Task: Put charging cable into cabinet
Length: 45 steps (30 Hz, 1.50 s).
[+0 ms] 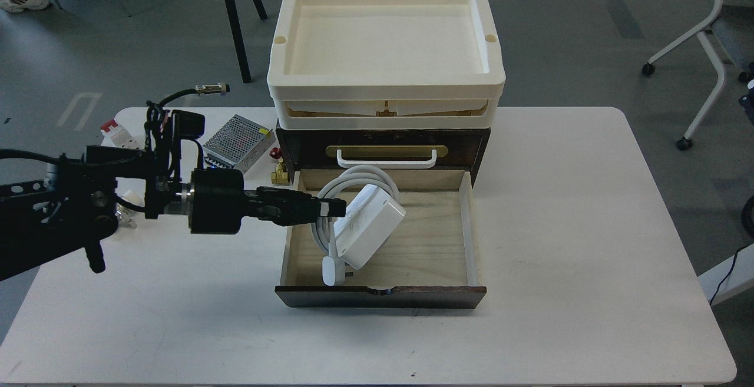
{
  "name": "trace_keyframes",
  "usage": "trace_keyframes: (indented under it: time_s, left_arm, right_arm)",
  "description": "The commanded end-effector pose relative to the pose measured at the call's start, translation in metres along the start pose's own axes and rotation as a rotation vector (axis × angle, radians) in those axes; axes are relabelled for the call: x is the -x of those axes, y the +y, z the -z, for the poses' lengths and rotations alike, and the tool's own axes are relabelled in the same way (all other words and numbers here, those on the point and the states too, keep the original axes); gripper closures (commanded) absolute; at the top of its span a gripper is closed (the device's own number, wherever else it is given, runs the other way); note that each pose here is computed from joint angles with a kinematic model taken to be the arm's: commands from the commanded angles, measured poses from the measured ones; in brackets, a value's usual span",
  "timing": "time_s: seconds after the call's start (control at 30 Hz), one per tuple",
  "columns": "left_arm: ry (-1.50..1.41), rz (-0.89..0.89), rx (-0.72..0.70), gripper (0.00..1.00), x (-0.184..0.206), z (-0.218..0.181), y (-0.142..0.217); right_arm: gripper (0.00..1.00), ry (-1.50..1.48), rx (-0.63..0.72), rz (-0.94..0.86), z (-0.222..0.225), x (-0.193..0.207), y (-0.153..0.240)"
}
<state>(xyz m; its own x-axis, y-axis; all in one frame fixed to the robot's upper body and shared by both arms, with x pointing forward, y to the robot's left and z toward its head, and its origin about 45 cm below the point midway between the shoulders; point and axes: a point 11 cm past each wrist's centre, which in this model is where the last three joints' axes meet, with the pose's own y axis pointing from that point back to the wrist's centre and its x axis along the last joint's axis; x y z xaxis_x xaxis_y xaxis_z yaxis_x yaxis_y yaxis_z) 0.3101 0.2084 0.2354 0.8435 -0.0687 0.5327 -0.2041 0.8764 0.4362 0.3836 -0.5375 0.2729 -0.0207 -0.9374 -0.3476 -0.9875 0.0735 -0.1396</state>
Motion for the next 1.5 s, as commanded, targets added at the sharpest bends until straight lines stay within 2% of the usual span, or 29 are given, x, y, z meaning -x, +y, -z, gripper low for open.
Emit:
trace_keyframes:
  time_s: [0.0, 0.1, 0.5, 0.6, 0.63, 0.67, 0.7, 0.8, 0.87, 0.97, 1.17, 1.33, 1.4, 1.47]
  left_arm:
    - [0.07, 0.005, -0.019, 1.0, 0.009, 0.026, -0.027]
    - [0.085, -0.008, -0.032, 1.0, 0.008, 0.035, -0.033]
    - [0.112, -0.083, -0.111, 1.0, -0.002, 0.061, -0.014]
    - [0.114, -0.085, -0.117, 0.91, 0.002, 0.064, -0.014]
    - [0.118, -0.086, -0.117, 0.82, 0.003, 0.065, -0.014]
    - [0.125, -0.092, -0.112, 0.66, 0.004, 0.065, -0.015]
    - [0.124, -0.095, -0.111, 0.57, 0.004, 0.064, -0.016]
    - [0.128, -0.093, -0.106, 0.37, 0.005, 0.064, -0.018]
    - [0.13, -0.09, -0.102, 0.28, 0.006, 0.063, -0.02]
    - [0.131, -0.094, -0.101, 0.2, 0.005, 0.063, -0.019]
    - [0.224, -0.17, -0.067, 0.11, -0.01, 0.06, -0.005]
    - [0.291, -0.157, -0.202, 0.09, -0.003, 0.083, 0.066]
    - [0.312, -0.226, -0.246, 0.08, -0.012, 0.088, 0.1]
    - [0.404, -0.354, -0.204, 0.08, -0.027, 0.086, 0.12]
  right_arm:
    - [0.0, 0.005, 0.0, -0.006, 0.001, -0.002, 0.001]
    - [0.0, 0.006, 0.002, -0.009, 0.0, -0.003, 0.002]
    - [0.0, -0.003, 0.007, -0.005, -0.004, -0.001, 0.002]
    - [0.0, -0.003, 0.007, -0.005, -0.004, -0.001, 0.002]
    - [0.0, -0.002, 0.006, -0.006, -0.004, -0.002, 0.002]
    - [0.0, -0.002, 0.006, -0.006, -0.004, -0.002, 0.002]
    - [0.0, 0.0, 0.007, -0.007, -0.003, -0.002, 0.002]
    - [0.0, 0.0, 0.007, -0.007, -0.003, -0.002, 0.002]
    - [0.0, 0.001, 0.008, -0.009, -0.003, -0.003, 0.003]
    - [0.0, 0.003, 0.008, -0.01, -0.003, -0.004, 0.004]
    - [0.0, 0.002, 0.013, -0.013, -0.005, -0.005, 0.005]
    - [0.0, -0.007, -0.004, -0.006, 0.0, -0.002, 0.002]
    - [0.0, -0.005, -0.01, 0.005, 0.003, 0.002, -0.002]
    - [0.0, -0.005, -0.016, 0.017, 0.005, 0.006, -0.005]
